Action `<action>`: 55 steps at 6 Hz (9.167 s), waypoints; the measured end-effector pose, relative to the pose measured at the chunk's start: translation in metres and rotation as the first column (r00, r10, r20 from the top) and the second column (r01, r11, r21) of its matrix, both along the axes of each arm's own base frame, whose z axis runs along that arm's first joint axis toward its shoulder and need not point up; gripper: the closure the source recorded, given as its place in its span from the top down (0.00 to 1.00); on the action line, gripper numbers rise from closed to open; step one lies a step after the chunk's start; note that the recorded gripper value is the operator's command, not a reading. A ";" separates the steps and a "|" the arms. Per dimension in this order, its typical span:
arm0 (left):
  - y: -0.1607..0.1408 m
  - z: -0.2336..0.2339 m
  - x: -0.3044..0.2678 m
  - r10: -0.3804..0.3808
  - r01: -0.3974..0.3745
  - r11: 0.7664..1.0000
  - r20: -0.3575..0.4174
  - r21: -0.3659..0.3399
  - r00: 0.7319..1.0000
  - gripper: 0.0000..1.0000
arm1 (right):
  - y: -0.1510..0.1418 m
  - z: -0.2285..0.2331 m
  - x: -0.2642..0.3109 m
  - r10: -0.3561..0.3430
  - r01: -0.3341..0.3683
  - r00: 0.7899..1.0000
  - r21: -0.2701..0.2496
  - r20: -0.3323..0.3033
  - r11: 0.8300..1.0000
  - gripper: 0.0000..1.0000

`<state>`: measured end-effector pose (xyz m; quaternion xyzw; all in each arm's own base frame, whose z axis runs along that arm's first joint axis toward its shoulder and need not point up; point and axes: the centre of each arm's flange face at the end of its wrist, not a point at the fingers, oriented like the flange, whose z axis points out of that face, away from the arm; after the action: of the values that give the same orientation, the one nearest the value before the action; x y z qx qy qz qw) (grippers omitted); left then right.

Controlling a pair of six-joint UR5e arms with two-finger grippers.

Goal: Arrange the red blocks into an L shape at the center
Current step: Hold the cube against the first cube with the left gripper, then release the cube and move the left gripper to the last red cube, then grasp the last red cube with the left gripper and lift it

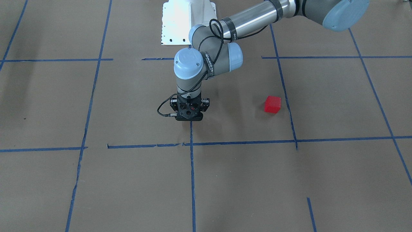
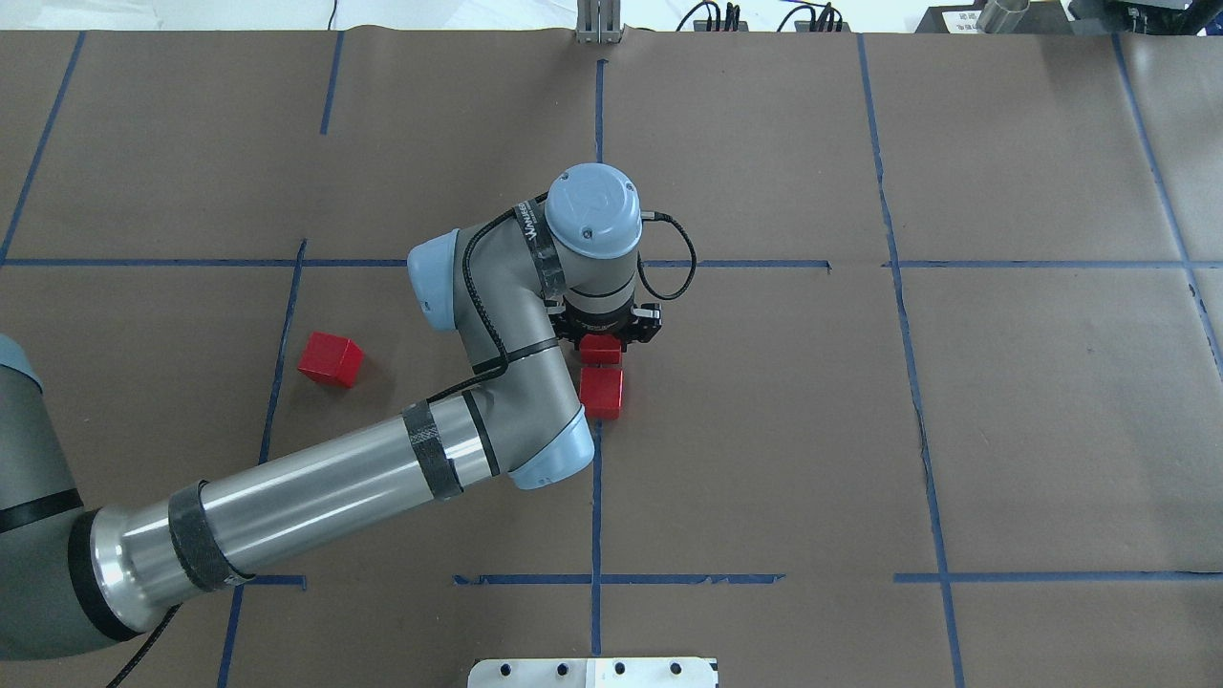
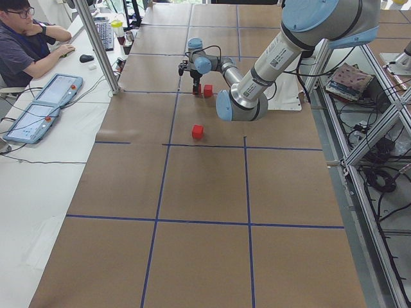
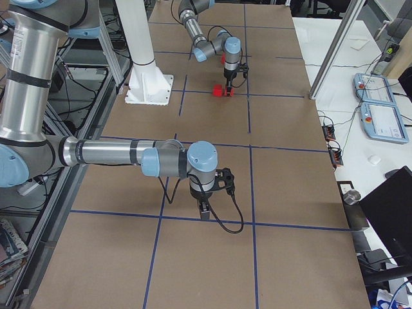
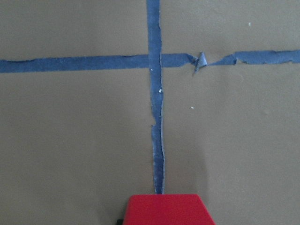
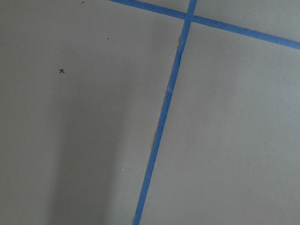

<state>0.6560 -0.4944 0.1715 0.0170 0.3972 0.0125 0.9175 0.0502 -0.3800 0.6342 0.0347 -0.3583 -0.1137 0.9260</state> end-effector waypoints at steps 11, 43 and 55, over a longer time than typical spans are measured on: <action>0.011 0.002 0.006 0.013 -0.013 1.000 -0.001 -0.009 1.000 0.29 | 0.001 0.003 0.000 -0.001 0.001 1.000 -0.005 -0.001 1.000 1.00; 0.029 0.212 -0.253 0.045 -0.054 0.990 0.070 0.127 0.997 1.00 | -0.001 0.007 0.000 -0.001 0.001 1.000 -0.012 -0.001 1.000 1.00; 0.014 0.226 -0.215 0.100 -0.099 0.994 -0.011 0.048 0.995 0.13 | -0.001 0.007 0.000 -0.002 0.002 1.000 -0.011 -0.002 1.000 1.00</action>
<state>0.4406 -0.4806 0.3978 0.0188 0.4035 0.0675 0.9123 0.0499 -0.3814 0.6413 0.0293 -0.3580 -0.1126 0.9265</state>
